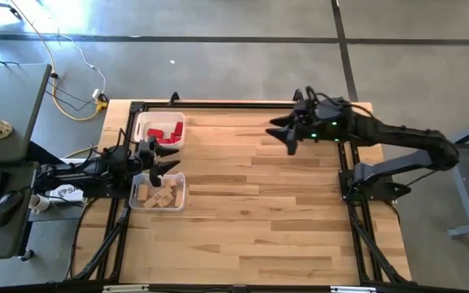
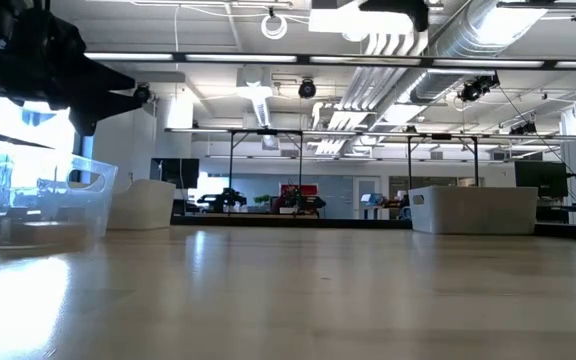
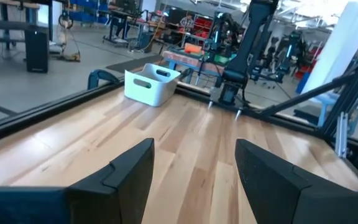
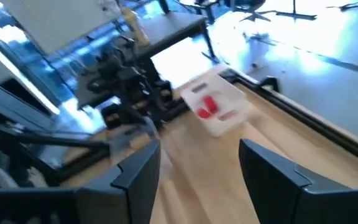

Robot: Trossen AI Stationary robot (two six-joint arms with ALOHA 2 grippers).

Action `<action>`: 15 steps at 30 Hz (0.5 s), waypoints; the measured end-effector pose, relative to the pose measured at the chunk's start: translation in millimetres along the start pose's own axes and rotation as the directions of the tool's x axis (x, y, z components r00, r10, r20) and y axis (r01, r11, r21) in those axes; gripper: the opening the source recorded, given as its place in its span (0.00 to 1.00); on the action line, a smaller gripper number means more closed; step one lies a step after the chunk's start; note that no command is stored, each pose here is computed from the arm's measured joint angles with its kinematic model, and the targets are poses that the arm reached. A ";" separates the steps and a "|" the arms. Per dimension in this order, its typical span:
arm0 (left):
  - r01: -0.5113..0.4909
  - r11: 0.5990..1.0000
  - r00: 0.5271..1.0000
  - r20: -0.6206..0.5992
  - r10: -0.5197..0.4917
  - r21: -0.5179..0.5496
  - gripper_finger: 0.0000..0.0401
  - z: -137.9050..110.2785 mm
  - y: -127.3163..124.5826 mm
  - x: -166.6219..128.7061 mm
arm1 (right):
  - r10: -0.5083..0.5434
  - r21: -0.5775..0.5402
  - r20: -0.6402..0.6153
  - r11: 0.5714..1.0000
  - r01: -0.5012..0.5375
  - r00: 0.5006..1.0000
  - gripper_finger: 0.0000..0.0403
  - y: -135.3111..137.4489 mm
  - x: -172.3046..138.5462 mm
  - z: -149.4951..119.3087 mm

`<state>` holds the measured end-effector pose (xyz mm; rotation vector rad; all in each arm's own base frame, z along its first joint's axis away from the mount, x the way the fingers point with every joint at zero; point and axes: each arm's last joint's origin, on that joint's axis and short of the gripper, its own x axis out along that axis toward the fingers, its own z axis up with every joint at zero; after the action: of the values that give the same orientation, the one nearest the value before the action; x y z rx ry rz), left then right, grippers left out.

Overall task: Sort & place blocks by color
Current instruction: Return to Home Position

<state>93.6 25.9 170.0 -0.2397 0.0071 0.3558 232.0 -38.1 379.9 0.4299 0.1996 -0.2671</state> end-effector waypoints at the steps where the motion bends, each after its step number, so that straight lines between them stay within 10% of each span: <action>1: 0.000 1.000 1.000 -0.001 0.000 0.011 0.53 -0.1 0.0 0.0 | -0.019 -0.014 -0.009 1.000 0.019 1.000 0.51 -1.0 -7.3 -0.2; 15: 0.000 1.000 1.000 -0.001 0.000 0.026 0.53 0.0 0.0 0.0 | -0.019 0.021 0.033 1.000 0.019 0.999 0.51 -44.8 -48.1 -89.1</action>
<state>93.5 25.9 170.0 -0.2145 0.0121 0.3553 161.3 -28.3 295.3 0.4443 0.1682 -0.2952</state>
